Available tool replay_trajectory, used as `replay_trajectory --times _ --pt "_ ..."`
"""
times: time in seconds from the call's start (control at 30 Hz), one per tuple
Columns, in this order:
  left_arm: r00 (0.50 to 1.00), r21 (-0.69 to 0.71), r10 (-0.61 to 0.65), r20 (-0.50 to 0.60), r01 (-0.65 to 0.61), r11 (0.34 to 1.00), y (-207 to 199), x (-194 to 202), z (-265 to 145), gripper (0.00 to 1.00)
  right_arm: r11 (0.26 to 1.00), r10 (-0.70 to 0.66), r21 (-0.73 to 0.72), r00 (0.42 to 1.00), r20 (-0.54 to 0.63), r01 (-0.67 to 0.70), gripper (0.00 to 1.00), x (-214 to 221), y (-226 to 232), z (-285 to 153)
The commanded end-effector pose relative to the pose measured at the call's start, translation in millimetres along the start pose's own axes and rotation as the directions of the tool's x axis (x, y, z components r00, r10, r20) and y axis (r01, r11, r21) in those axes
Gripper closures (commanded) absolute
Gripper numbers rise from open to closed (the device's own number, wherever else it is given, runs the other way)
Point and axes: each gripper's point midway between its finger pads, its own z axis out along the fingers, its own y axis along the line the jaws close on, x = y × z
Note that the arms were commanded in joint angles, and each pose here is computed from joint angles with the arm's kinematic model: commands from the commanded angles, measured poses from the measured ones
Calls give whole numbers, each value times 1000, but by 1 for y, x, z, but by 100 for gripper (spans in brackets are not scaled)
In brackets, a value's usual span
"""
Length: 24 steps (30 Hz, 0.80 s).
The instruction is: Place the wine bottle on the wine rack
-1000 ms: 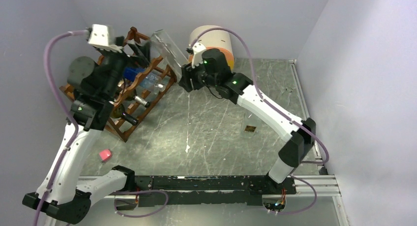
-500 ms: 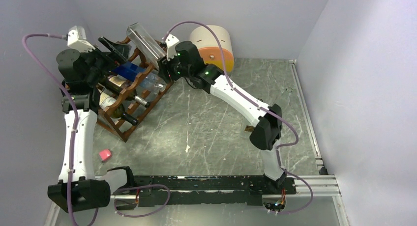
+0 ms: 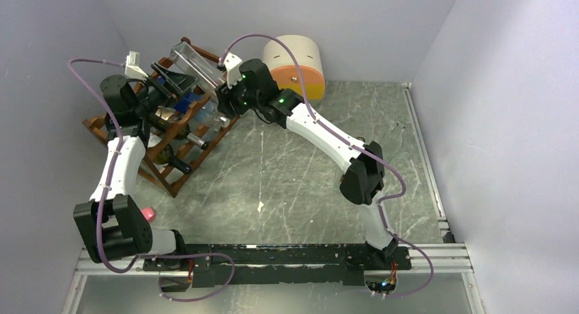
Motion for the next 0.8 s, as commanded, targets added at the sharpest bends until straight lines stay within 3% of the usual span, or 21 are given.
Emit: replay_trajectory --times 0.0,0.33,0.43,0.5,0.7,0.77 --pt "998 107 60 6 -61 992 -35 -9 0 10 998 -31 -52 985 168 40 100 -53 8 -14" --pt "998 135 67 -7 -66 989 -52 10 16 8 993 -10 -118 984 176 31 100 -54 21 -16" --pt "999 90 39 -17 -37 995 -44 10 24 13 990 -6 -136 984 180 30 100 -55 25 -17" --pt "1000 62 9 -1 -9 998 -39 8 25 22 990 -5 -139 983 185 31 100 -56 26 -19" --pt "998 44 -38 58 35 998 -39 2 22 68 990 6 -138 984 180 20 100 -57 27 -23" --pt "998 41 -33 57 31 999 -41 0 23 83 990 11 -139 984 179 14 91 -56 27 -24"
